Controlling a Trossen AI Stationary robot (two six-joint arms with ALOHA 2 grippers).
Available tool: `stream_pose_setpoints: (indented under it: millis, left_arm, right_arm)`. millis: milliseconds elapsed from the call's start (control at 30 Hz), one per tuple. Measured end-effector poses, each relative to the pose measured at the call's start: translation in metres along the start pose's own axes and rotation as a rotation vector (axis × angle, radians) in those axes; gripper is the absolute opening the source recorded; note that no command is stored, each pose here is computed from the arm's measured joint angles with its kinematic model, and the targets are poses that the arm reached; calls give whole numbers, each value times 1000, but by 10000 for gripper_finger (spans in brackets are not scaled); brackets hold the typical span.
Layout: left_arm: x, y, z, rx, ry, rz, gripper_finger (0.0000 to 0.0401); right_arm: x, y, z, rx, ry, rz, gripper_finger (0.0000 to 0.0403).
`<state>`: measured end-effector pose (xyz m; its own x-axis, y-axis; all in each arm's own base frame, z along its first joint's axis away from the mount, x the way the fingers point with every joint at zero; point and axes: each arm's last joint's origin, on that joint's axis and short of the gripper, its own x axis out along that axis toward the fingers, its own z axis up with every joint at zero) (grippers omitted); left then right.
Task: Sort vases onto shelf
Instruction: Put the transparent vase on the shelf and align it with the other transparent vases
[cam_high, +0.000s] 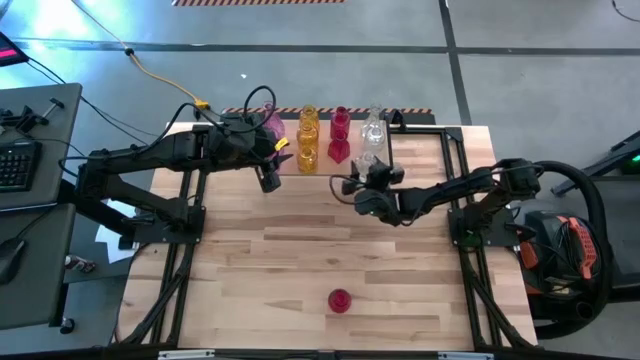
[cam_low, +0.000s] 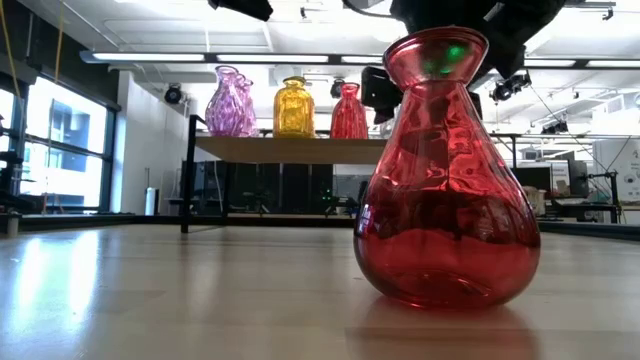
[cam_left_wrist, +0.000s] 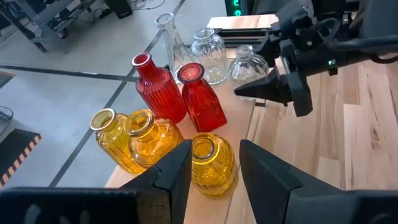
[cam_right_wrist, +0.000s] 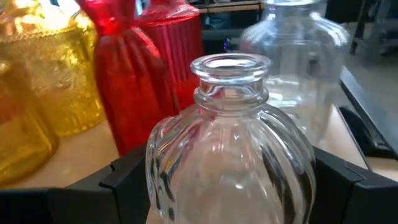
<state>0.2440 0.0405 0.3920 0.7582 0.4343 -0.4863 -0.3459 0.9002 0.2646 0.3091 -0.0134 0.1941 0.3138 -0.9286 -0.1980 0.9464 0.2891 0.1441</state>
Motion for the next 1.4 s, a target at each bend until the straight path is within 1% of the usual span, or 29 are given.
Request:
stream_pose_setpoints:
  millis: [67, 133, 367, 733, 900, 1033, 1167, 1267, 1400]
  left_arm:
    - [0, 0, 0, 1, 0, 0, 127]
    - [0, 0, 0, 1, 0, 0, 127]
    - [0, 0, 0, 1, 0, 0, 127]
    - [0, 0, -1, 5, 12, -11, 127]
    - [0, 0, -2, 8, 19, -12, 127]
    - [0, 0, -2, 8, 19, -12, 127]
    - [0, 0, -2, 8, 19, -12, 127]
    - [0, 0, -2, 8, 19, -12, 127]
    - [0, 0, -2, 8, 19, -12, 127]
  right_arm:
    - [1, -2, -1, 35, 2, -17, 291]
    - [2, -3, -1, 44, 0, -25, 291]
    - [2, -3, -1, 15, 9, -17, 291]
    - [8, -5, 0, 8, 19, -25, 292]
    - [11, -5, 1, 8, 30, -18, 292]
    - [11, -3, 2, 29, 46, 15, 292]
    - [12, -3, 2, 5, 55, 27, 292]
    - [14, -3, 3, -3, 59, 27, 302]
    - [17, -5, -1, -32, 89, 40, 332]
